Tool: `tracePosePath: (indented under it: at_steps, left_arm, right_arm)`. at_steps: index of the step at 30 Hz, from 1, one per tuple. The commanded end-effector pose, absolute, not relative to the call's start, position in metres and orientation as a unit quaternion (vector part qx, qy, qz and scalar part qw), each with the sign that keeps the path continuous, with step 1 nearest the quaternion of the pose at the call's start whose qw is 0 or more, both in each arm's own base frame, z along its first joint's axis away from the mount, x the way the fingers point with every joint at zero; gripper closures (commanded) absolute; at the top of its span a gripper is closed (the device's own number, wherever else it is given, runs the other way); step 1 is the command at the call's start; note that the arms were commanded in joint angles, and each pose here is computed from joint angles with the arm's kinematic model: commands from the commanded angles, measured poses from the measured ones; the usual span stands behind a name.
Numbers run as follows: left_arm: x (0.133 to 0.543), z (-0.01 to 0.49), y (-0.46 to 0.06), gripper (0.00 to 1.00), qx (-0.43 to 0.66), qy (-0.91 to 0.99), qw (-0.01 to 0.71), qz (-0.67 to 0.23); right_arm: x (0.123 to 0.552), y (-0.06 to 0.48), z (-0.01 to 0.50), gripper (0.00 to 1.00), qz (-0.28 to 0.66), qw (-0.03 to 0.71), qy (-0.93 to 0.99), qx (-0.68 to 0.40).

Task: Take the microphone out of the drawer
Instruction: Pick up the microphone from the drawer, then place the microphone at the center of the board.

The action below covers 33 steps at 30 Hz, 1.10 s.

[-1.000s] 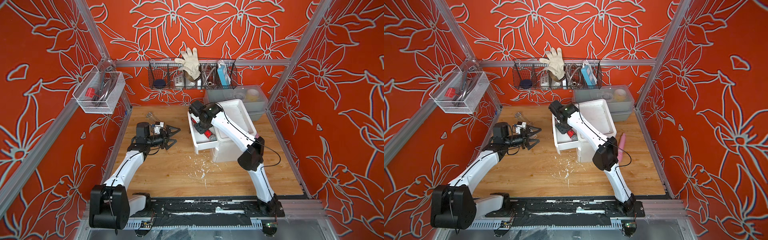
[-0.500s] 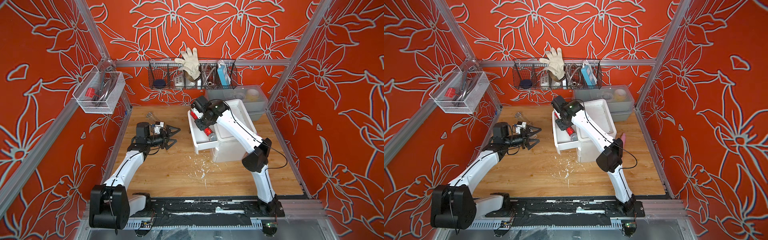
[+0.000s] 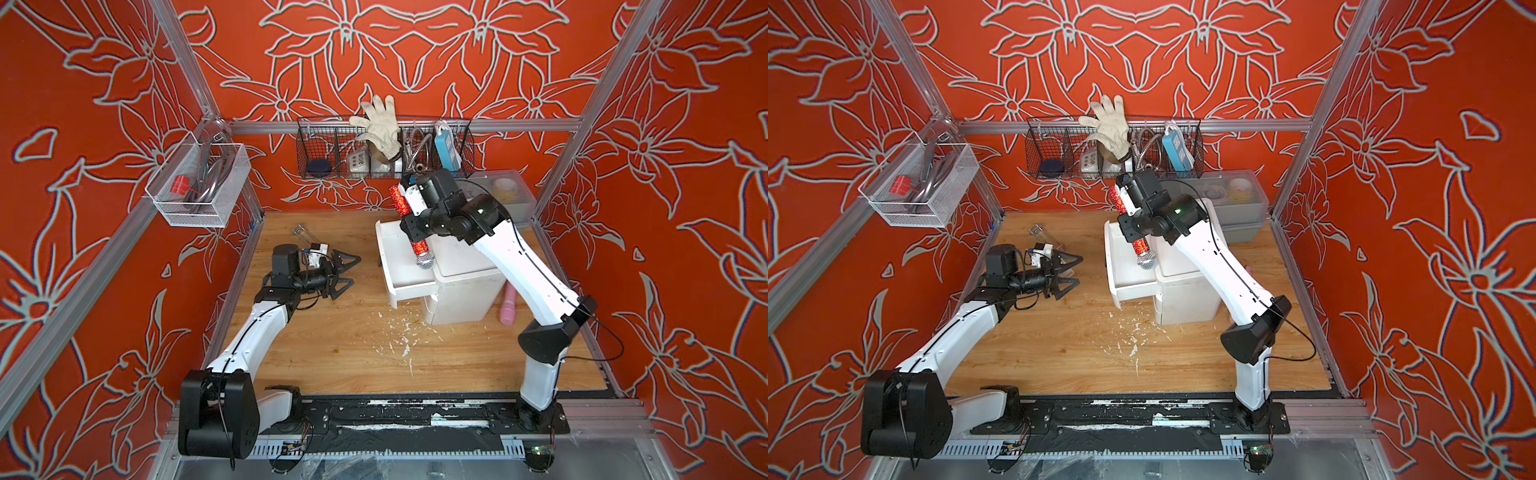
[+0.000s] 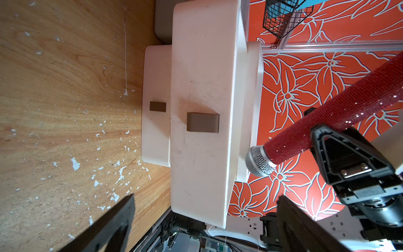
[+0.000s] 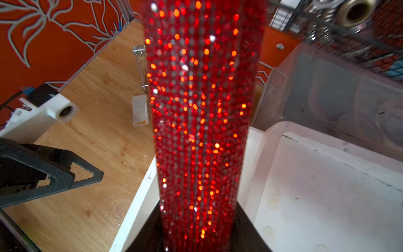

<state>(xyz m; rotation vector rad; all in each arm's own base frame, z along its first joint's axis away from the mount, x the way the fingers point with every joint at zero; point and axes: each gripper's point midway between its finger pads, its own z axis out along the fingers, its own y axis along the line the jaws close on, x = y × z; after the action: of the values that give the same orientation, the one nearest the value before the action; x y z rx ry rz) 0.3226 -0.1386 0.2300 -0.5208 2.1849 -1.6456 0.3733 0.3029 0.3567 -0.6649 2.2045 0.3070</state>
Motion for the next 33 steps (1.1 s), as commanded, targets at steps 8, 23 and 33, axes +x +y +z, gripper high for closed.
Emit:
tracePosePath:
  at_steps: [8,23,33]
  left_arm:
    - [0.318,0.237,-0.142,0.0,-0.168,0.77,0.185,-0.588]
    - [0.319,0.239,-0.147,0.0,-0.16,0.771,0.18,-0.589]
    - [0.321,0.246,-0.151,0.0,-0.148,0.773,0.18,-0.591]
  right_arm:
    - [0.386,0.229,0.418,1.0,0.136,0.48,0.852,-0.158]
    - [0.355,0.033,0.437,1.0,-0.067,0.518,0.853,0.004]
    - [0.339,-0.056,0.353,1.0,-0.072,0.446,0.881,0.141]
